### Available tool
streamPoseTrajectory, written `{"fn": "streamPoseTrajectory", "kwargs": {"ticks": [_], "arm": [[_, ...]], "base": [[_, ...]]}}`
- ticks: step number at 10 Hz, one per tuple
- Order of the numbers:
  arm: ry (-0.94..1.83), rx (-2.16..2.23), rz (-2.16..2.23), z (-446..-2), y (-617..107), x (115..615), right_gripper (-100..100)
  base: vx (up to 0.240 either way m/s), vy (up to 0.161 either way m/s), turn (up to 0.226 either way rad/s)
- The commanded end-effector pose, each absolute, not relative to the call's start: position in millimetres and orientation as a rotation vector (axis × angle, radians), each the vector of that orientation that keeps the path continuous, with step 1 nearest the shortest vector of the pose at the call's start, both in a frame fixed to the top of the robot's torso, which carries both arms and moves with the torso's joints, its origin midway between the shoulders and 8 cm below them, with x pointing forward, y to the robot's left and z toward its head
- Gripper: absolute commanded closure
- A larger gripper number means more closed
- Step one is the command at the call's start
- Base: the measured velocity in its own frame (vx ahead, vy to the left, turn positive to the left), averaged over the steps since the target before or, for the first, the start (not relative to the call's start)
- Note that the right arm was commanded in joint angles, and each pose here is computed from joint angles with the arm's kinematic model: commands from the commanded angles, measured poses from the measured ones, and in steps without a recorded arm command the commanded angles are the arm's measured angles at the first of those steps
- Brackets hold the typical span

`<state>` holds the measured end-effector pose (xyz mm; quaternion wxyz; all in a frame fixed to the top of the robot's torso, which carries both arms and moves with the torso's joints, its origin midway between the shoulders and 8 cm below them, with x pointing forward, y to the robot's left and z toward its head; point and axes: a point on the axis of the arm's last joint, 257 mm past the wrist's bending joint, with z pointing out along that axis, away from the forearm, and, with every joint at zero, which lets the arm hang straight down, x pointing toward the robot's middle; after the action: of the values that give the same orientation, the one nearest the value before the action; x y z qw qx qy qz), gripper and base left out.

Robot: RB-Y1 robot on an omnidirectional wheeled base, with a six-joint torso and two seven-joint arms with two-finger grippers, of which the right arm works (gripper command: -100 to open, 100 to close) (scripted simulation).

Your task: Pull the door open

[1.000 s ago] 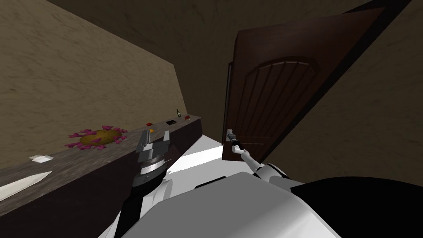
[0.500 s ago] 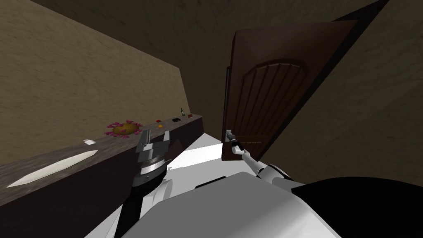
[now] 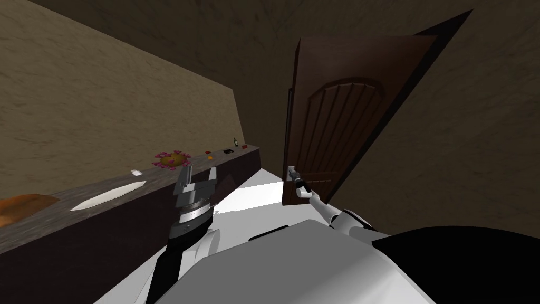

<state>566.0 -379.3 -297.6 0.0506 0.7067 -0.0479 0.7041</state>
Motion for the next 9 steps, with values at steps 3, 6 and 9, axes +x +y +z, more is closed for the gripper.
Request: {"fn": "streamPoseTrajectory", "kwargs": {"ticks": [3, 6, 9], "arm": [[-0.098, 2.175, 2.171, -297, -366, 564, 100], [-0.058, 2.193, 2.193, -296, -357, 562, 100], [-0.027, 2.209, 2.209, -296, -349, 560, 100]], "base": [[-0.218, -0.068, 0.091], [-0.204, -0.094, 0.085], [-0.164, -0.076, 0.066]]}}
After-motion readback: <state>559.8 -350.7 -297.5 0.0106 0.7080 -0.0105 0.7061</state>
